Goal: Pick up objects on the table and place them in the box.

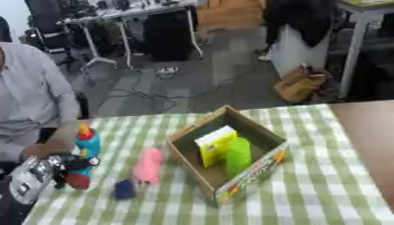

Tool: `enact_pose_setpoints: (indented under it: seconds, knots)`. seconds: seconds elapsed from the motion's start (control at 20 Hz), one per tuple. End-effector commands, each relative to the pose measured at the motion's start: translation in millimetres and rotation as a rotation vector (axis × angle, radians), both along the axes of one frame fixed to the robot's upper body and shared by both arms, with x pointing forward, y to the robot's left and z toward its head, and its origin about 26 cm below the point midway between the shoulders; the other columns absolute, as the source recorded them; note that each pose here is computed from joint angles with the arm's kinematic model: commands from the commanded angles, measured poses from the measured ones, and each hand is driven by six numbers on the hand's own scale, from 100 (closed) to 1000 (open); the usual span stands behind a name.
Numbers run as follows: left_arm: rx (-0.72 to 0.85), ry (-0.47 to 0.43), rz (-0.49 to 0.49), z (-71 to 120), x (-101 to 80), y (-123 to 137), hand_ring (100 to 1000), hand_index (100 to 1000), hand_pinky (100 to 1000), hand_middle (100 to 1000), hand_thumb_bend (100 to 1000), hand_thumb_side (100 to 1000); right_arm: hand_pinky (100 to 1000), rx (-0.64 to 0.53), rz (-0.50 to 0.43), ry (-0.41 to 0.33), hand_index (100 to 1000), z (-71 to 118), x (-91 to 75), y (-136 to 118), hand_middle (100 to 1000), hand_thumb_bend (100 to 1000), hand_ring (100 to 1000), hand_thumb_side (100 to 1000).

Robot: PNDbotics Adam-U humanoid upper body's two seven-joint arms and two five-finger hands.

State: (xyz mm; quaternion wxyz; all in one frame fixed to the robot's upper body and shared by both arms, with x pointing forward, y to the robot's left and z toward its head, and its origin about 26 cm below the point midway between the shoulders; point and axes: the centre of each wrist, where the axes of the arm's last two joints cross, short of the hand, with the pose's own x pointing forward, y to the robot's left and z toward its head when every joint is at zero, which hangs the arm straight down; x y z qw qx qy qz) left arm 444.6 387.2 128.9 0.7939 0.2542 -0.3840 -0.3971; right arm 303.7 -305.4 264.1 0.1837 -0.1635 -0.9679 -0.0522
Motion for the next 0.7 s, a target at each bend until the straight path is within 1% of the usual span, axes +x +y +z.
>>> enact_pose_setpoints:
  seconds: [0.05,0.3,0.4,0.45,0.55,0.7]
  knots:
    - [0.065,-0.075,-0.001,44.2,2.5,13.1,100,145,100,100,100,873,824,-0.021,0.010,-0.025,936,8.2,-3.0,1.1,824,100,891,1000]
    - [0.093,-0.138,-0.048,83.4,11.0,3.8,100,146,100,100,100,858,824,-0.024,0.010,-0.022,936,8.1,-3.1,1.0,824,100,891,1000]
    - [0.101,-0.144,-0.059,89.1,12.4,1.6,100,146,100,100,100,858,824,-0.024,0.010,-0.022,936,8.1,-3.1,1.0,824,100,891,1000]
    - [0.144,-0.142,-0.068,90.5,10.4,4.7,100,145,100,100,100,846,824,-0.027,0.012,-0.023,936,8.6,-3.0,1.6,824,100,891,1000]
    - [0.127,-0.199,-0.118,113.4,18.7,-15.1,100,145,100,100,100,841,824,-0.028,0.015,-0.018,936,8.0,-2.9,2.0,824,100,891,1000]
    - [0.123,-0.240,-0.170,134.7,26.2,-37.8,100,145,100,100,100,837,824,-0.029,0.018,-0.015,936,7.6,-2.8,2.4,824,100,891,1000]
